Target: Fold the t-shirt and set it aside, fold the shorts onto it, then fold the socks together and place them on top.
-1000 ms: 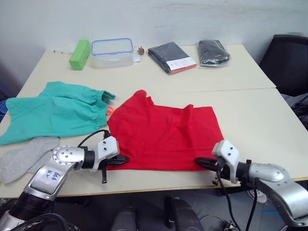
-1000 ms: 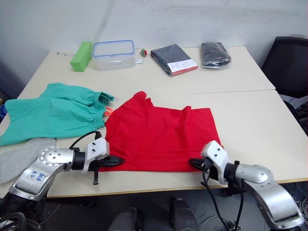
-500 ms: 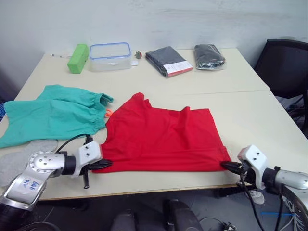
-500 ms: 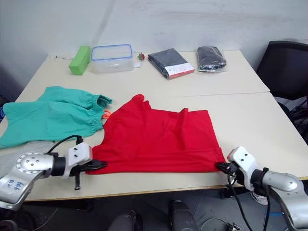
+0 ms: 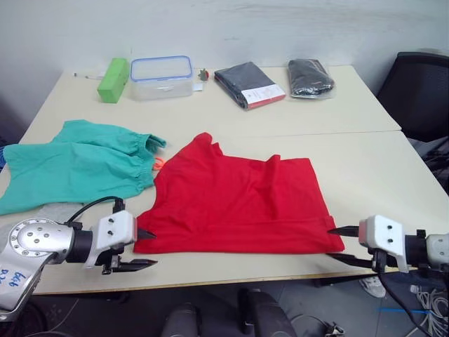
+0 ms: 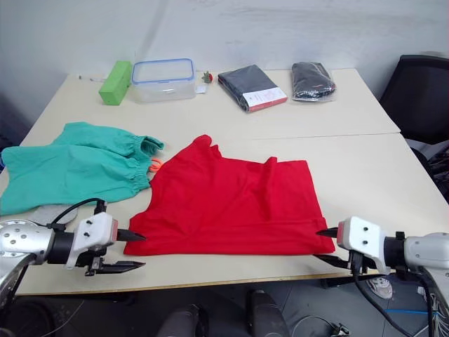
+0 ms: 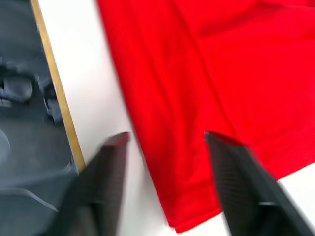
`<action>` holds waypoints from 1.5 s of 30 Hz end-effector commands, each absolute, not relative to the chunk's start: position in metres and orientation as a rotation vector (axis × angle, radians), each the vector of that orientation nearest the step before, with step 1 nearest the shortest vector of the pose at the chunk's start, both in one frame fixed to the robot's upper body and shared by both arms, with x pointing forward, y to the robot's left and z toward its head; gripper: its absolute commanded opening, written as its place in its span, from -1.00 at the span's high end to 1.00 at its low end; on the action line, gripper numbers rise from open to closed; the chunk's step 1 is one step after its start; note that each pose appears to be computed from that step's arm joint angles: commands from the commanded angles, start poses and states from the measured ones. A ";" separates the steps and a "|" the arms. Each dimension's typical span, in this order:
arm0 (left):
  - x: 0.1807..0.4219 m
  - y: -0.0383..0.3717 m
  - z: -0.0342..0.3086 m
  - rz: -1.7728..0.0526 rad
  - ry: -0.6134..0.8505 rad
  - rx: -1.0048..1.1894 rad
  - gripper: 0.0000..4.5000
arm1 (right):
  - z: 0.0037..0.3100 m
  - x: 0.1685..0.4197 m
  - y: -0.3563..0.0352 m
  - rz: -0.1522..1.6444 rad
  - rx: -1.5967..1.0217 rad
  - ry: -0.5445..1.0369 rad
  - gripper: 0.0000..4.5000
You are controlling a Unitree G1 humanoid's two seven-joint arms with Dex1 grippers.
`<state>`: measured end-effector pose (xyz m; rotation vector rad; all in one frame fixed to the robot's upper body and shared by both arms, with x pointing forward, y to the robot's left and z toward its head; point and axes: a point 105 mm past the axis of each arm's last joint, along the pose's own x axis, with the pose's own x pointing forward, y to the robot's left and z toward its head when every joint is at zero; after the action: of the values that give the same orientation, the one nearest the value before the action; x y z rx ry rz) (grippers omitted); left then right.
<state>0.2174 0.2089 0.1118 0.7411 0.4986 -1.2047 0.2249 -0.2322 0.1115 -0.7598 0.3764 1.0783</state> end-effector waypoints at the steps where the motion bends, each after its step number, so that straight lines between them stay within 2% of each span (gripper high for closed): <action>1: 0.226 0.216 0.101 -1.163 0.492 0.875 -0.68 | 0.104 0.234 -0.237 1.057 -0.850 0.385 -0.66; 3: 0.233 0.217 0.100 -1.110 0.475 0.845 -0.68 | 0.099 0.239 -0.240 1.038 -0.851 0.410 -0.66; 8: 0.236 0.218 0.088 -1.118 0.492 0.870 -0.68 | 0.090 0.249 -0.242 1.012 -0.881 0.432 -0.66; 9: 0.236 0.218 0.087 -1.121 0.494 0.872 -0.68 | 0.089 0.251 -0.243 1.005 -0.880 0.430 -0.49; 13: 0.235 0.218 0.081 -1.145 0.508 0.860 -0.29 | 0.088 0.253 -0.243 1.019 -0.896 0.441 0.05; 19: 0.233 0.221 0.075 -1.150 0.536 0.854 0.53 | 0.087 0.251 -0.241 1.045 -0.909 0.437 0.96; 20: 0.233 0.221 0.074 -1.154 0.541 0.850 0.67 | 0.087 0.251 -0.240 1.051 -0.913 0.434 1.00; 22: 0.231 0.222 0.074 -1.161 0.551 0.837 0.95 | 0.088 0.250 -0.239 1.060 -0.917 0.427 1.00; 23: 0.231 0.222 0.074 -1.165 0.556 0.832 0.98 | 0.089 0.250 -0.238 1.067 -0.919 0.422 1.00; 29: 0.209 0.216 0.077 -1.254 0.612 0.715 0.98 | 0.096 0.235 -0.237 1.193 -0.936 0.395 1.00; 36: 0.174 0.209 0.076 -1.314 0.696 0.641 0.98 | 0.096 0.214 -0.242 1.289 -0.898 0.443 1.00; 45: 0.173 0.205 0.072 -1.267 0.696 0.642 0.98 | 0.093 0.214 -0.242 1.279 -0.916 0.448 1.00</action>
<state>0.1790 0.2051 0.0804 0.6559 0.6551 -1.2657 0.2131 -0.2430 0.0859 -0.8933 0.4691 1.2803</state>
